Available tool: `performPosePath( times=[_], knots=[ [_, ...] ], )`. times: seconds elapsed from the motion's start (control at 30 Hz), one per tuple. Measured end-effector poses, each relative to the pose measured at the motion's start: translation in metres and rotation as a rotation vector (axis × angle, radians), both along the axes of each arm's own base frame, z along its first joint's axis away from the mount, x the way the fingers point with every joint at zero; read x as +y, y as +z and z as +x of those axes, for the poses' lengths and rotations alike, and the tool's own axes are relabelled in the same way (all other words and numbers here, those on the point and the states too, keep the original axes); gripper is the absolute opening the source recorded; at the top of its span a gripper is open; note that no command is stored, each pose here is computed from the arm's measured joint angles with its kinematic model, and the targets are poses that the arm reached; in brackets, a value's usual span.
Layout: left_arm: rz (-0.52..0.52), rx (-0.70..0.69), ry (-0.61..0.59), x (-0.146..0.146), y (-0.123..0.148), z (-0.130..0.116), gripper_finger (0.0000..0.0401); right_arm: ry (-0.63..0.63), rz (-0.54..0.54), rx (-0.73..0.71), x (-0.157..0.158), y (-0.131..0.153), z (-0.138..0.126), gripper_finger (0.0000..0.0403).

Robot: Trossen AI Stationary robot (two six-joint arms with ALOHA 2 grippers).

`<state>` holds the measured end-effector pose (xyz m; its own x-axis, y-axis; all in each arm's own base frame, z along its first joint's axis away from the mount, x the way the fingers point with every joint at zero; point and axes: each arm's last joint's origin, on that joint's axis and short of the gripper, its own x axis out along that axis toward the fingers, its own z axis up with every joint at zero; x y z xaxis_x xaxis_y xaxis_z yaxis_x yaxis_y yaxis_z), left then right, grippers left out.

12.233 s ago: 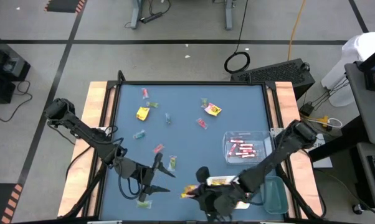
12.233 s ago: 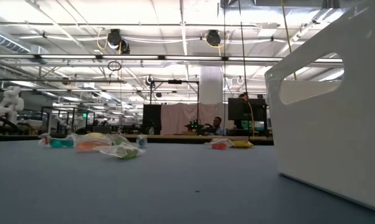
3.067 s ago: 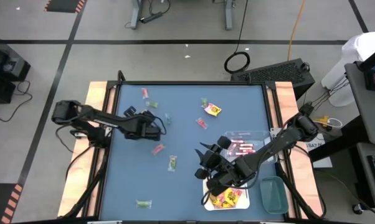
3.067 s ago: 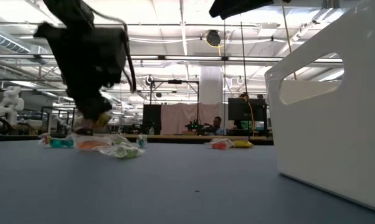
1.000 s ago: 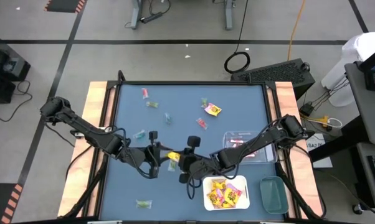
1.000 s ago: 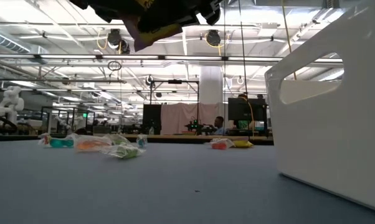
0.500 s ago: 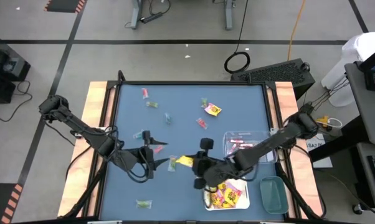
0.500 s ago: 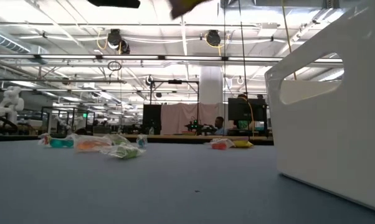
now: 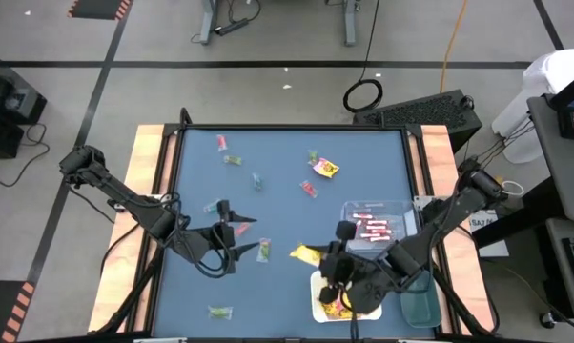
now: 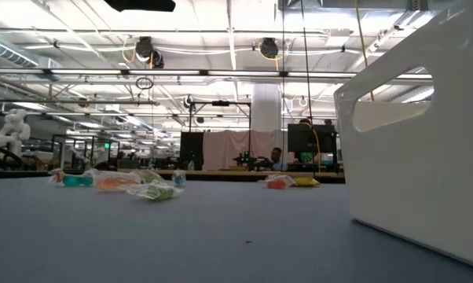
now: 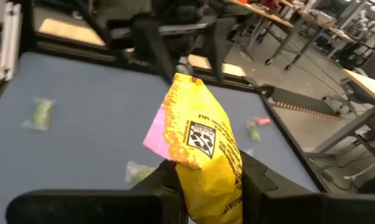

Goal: Sort candy
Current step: Put the yellow candy into the white bin

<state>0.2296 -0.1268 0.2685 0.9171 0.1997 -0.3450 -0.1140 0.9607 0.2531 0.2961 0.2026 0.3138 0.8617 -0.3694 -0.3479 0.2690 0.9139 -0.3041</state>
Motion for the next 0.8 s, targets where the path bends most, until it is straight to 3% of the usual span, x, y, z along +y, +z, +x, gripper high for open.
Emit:
performPosePath(
  times=[0.37,0.57,0.8],
  knots=[
    [-0.041,-0.006,-0.043,-0.0032,-0.0015,0.004,0.029,0.017,-0.018,0.032,0.0078,-0.0079,-0.0033,0.007],
    [-0.044,-0.011,-0.043,-0.0033,-0.001,0.0042,0.029,0.061,-0.117,0.067,0.0082,-0.007,-0.0027,0.007],
    [-0.042,-0.007,-0.043,-0.0032,-0.0014,0.004,0.029,0.183,-0.334,0.186,0.0084,-0.0091,-0.0035,0.007]
  ],
)
